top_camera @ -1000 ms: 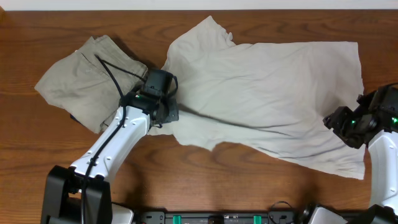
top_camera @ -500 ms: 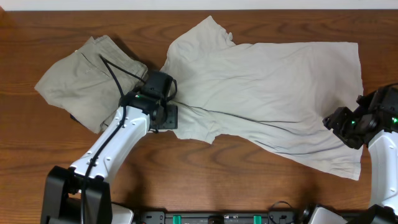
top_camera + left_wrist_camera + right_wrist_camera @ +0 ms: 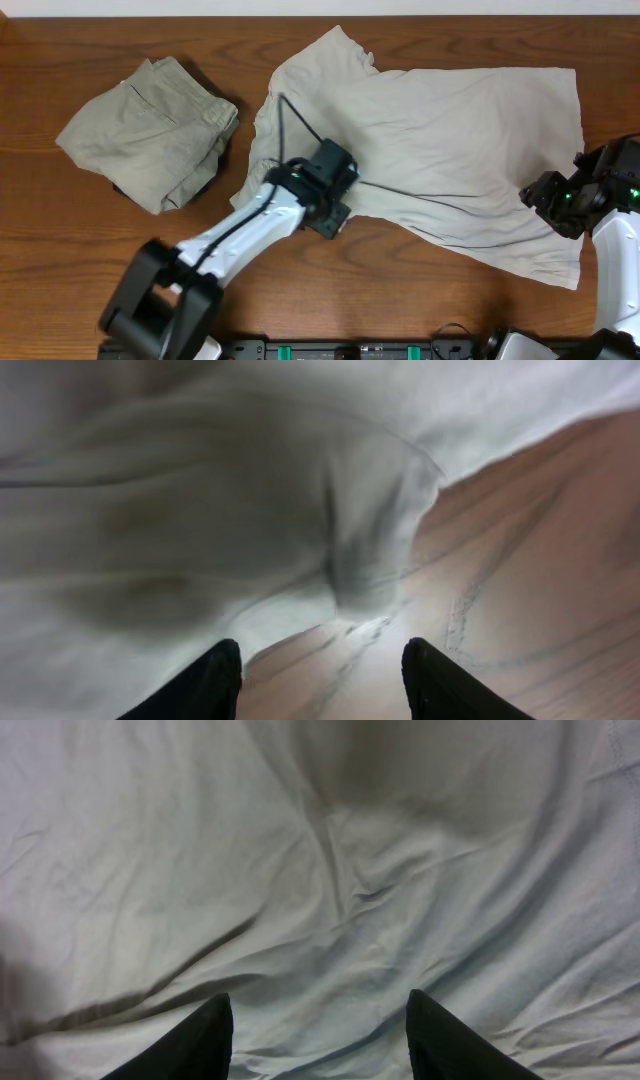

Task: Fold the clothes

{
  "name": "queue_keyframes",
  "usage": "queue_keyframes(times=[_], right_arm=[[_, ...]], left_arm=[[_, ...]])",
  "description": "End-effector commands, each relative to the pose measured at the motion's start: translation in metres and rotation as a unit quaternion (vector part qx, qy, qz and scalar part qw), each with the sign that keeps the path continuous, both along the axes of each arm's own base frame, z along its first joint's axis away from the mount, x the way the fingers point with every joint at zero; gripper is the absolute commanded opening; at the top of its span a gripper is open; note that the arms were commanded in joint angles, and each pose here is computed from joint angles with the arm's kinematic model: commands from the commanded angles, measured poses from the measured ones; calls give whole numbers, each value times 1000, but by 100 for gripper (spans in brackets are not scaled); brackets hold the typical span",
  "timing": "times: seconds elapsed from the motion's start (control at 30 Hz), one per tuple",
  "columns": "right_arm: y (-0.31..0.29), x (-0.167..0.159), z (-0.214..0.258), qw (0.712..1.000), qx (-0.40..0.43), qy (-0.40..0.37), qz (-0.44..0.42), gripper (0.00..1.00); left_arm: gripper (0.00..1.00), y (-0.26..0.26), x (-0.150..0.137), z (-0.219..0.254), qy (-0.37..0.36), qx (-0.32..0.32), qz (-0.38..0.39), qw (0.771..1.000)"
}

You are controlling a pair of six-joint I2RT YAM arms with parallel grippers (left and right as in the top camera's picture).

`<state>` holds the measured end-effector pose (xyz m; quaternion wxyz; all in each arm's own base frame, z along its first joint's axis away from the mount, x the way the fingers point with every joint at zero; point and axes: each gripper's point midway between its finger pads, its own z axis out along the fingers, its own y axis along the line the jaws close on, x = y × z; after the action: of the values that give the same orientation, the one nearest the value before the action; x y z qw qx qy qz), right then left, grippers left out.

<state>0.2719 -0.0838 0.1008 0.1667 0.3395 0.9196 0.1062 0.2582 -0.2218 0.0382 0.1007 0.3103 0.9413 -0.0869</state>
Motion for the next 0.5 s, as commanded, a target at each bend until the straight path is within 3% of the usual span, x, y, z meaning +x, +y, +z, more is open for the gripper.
queue_keyframes(times=[0.0, 0.37, 0.47], right_arm=[[-2, 1, 3, 1000, 2, -4, -8, 54], [-2, 0, 3, 1000, 3, -2, -8, 54], [-1, -1, 2, 1000, 4, 0, -8, 54]], left_arm=[[54, -8, -3, -19, 7, 22, -34, 999], [54, -20, 4, -35, -1, 15, -41, 999], [34, -22, 7, -35, -6, 11, -40, 999]])
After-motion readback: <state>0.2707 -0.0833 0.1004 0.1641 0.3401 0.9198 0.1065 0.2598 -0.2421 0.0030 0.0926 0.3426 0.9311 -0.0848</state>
